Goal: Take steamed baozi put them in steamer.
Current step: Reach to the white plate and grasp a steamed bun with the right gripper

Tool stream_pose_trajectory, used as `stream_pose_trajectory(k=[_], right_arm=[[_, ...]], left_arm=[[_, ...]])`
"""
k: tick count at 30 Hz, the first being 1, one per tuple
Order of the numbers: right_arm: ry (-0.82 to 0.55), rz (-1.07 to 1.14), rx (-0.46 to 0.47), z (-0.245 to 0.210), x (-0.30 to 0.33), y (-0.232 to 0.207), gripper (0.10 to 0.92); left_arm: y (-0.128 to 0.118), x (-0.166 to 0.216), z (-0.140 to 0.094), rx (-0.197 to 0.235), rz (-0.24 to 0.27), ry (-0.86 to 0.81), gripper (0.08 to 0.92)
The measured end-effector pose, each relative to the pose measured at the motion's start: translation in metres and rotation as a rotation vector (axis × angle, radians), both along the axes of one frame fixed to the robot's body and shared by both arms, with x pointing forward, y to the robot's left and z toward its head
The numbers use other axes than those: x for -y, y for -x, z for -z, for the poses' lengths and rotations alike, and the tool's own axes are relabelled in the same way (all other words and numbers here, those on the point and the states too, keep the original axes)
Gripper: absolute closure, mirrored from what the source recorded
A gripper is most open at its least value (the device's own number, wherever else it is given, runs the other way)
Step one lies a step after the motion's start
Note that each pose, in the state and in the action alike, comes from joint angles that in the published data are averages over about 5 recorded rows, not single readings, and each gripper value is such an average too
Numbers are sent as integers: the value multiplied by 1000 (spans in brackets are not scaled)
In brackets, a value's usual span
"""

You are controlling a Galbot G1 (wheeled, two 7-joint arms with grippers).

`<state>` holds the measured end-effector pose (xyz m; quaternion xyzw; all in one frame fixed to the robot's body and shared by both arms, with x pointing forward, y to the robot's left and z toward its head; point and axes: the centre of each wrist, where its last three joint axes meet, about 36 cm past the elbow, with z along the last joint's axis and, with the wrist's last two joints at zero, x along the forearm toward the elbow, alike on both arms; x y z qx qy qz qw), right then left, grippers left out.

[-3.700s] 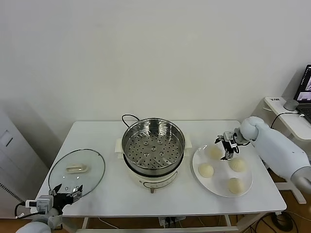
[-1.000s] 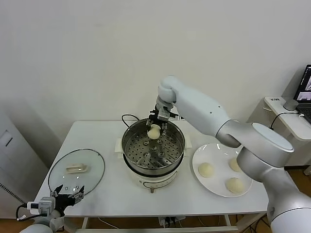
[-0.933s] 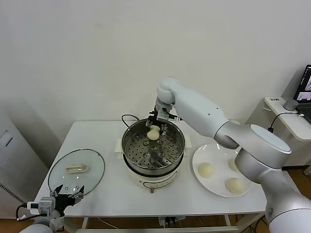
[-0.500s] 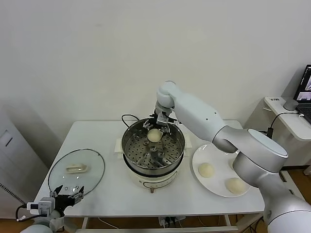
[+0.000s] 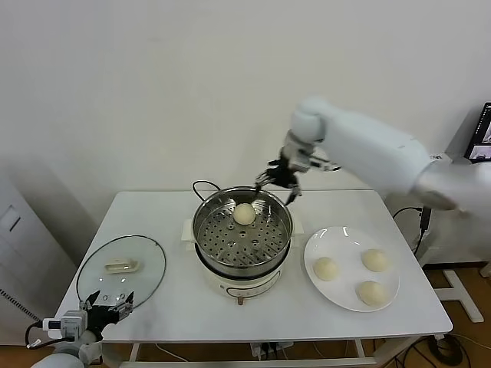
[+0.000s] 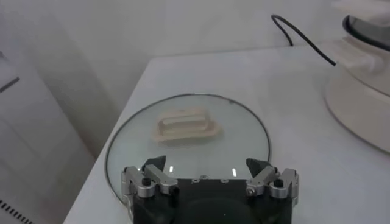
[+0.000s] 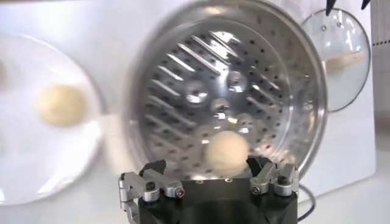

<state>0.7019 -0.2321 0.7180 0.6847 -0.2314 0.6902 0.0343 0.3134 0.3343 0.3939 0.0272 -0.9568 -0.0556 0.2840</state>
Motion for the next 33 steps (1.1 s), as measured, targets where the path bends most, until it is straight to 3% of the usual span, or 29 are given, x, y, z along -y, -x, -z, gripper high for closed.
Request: stream_pose_trajectory(k=[8,14,33], right_arm=[[-53,472,-120,26,82,38,200],[-79,691,-188,66,111,57,200],[-55,929,-258,194,120,59,200]], left_arm=[[-2,3,0,3,3,8,177],[-1,4,1,2,2,12,177],[-1,5,1,0,-5,16,177]])
